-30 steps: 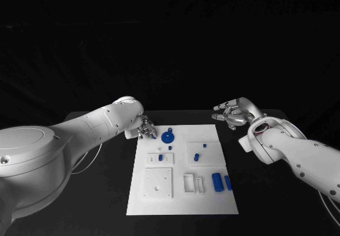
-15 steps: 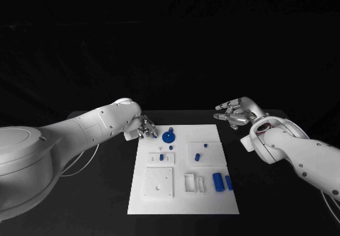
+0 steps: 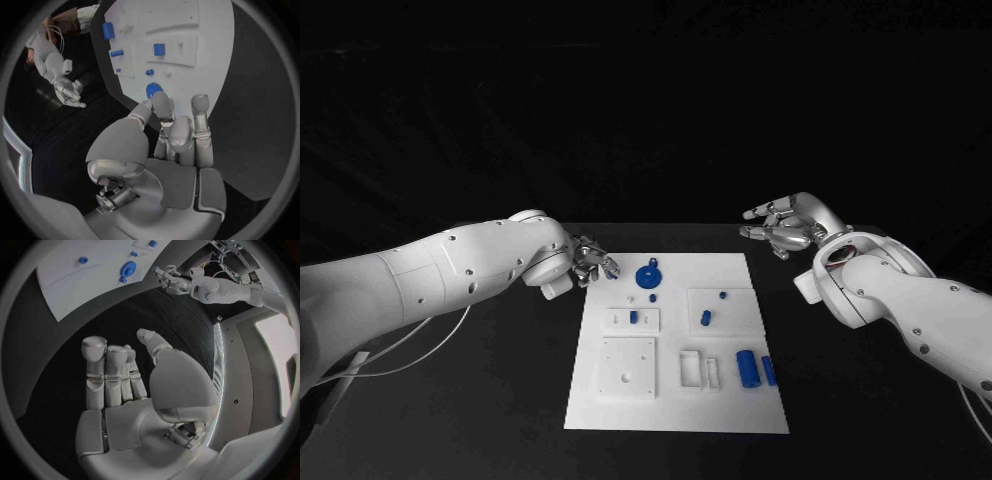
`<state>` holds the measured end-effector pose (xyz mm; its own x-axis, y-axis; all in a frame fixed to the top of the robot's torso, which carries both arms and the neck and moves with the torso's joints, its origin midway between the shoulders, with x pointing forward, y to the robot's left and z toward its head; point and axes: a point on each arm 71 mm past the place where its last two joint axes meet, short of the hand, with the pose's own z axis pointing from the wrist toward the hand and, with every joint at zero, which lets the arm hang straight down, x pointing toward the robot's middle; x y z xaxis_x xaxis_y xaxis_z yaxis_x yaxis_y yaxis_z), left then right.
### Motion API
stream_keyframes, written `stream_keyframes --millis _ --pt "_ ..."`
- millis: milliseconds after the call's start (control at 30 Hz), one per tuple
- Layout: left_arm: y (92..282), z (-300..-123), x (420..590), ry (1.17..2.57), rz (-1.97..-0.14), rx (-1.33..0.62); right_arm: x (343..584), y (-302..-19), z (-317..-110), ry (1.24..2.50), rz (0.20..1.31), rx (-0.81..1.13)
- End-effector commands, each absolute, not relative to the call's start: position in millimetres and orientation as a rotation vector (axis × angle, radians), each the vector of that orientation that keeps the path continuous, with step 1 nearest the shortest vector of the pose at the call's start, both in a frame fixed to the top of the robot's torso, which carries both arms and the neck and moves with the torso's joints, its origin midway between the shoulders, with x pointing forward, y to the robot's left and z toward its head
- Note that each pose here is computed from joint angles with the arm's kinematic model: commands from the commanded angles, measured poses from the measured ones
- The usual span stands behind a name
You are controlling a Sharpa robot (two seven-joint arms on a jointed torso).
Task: Assemble the parts on the task board
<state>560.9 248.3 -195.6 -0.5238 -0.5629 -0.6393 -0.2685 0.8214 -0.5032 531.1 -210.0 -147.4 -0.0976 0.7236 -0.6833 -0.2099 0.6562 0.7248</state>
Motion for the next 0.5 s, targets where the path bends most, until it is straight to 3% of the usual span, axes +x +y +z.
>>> stream_keyframes --millis 33,500 --pt "249.2 -188.5 556.6 2.006 -0.460 -0.679 531 -211 -148 1.479 0.828 0.444" --pt "248.5 -205.7 519.0 1.951 -0.426 -0.685 533 -213 -151 1.488 0.823 0.454"
